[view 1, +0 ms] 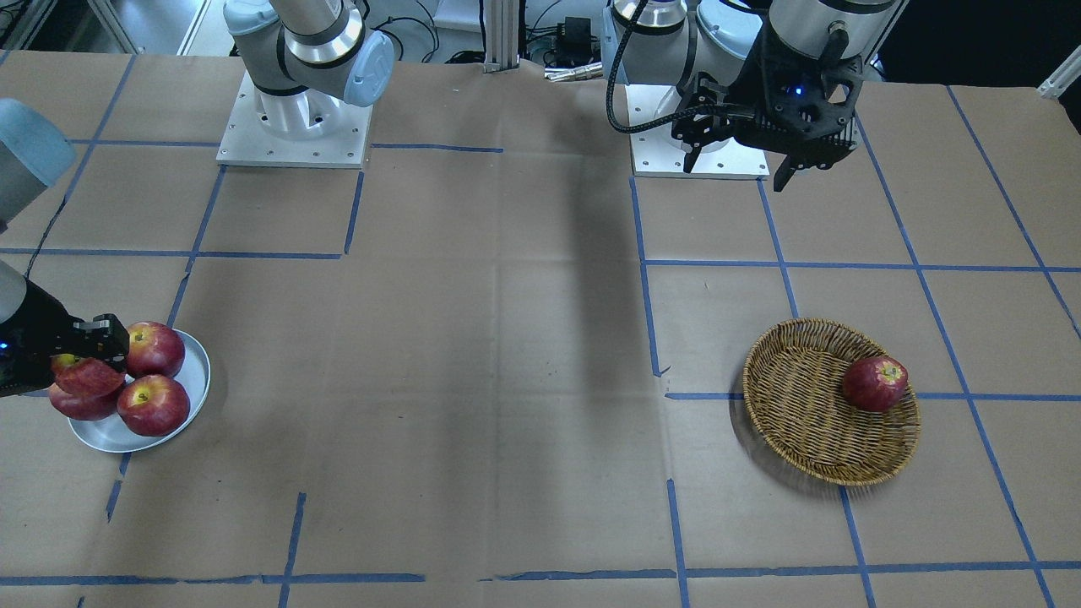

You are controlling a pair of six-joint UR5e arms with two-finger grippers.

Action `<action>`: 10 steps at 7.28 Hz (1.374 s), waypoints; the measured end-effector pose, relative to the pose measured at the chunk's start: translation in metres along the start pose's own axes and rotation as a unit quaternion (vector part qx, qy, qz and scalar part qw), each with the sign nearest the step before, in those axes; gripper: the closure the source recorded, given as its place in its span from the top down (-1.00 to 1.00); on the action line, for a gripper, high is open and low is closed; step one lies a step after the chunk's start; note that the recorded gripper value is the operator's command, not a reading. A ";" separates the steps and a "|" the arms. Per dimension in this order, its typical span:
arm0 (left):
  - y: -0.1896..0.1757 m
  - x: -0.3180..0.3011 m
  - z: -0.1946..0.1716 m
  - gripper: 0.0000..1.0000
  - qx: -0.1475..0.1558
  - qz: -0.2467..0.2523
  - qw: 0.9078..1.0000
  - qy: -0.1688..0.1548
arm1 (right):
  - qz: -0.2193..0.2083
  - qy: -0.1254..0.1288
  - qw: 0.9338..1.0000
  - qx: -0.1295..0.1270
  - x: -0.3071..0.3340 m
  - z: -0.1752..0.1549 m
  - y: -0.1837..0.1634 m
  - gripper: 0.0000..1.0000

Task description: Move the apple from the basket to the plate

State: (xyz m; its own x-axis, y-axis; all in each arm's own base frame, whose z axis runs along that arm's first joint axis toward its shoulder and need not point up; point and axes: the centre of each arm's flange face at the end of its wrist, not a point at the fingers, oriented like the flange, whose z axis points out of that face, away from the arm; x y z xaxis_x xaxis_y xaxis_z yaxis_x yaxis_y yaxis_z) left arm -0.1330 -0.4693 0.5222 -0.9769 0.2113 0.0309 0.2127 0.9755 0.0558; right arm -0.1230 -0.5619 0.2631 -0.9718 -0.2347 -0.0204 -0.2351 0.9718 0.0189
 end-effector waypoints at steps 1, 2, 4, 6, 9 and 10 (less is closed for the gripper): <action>0.000 0.000 0.000 0.98 0.000 0.000 1.000 0.000 | 0.000 -0.003 1.000 -0.001 -0.002 0.002 0.002 0.96; 0.000 0.000 0.000 0.98 0.000 0.000 1.000 0.000 | -0.001 -0.004 1.000 -0.002 -0.003 0.004 0.002 1.00; 0.000 0.000 0.001 0.97 -0.001 0.001 1.000 0.000 | 0.000 0.000 1.000 0.002 -0.002 -0.002 0.001 1.00; 0.000 0.000 0.000 0.98 0.000 0.001 1.000 0.000 | -0.002 0.014 1.000 0.019 -0.002 -0.033 -0.007 1.00; 0.000 0.000 0.000 0.98 -0.001 0.001 1.000 -0.001 | 0.009 0.018 0.999 0.028 -0.064 -0.125 -0.029 1.00; 0.000 0.000 0.000 0.98 -0.001 0.001 1.000 -0.001 | 0.029 0.014 0.999 0.022 -0.105 -0.152 -0.032 1.00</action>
State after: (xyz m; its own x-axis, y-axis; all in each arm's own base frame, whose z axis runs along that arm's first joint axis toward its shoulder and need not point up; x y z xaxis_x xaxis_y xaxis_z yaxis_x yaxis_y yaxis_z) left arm -0.1328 -0.4692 0.5217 -0.9763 0.2142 0.0298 0.2157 0.9748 0.0570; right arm -0.0156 -0.5721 0.4164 -0.9842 -0.1770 0.0070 -0.1771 0.9839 -0.0255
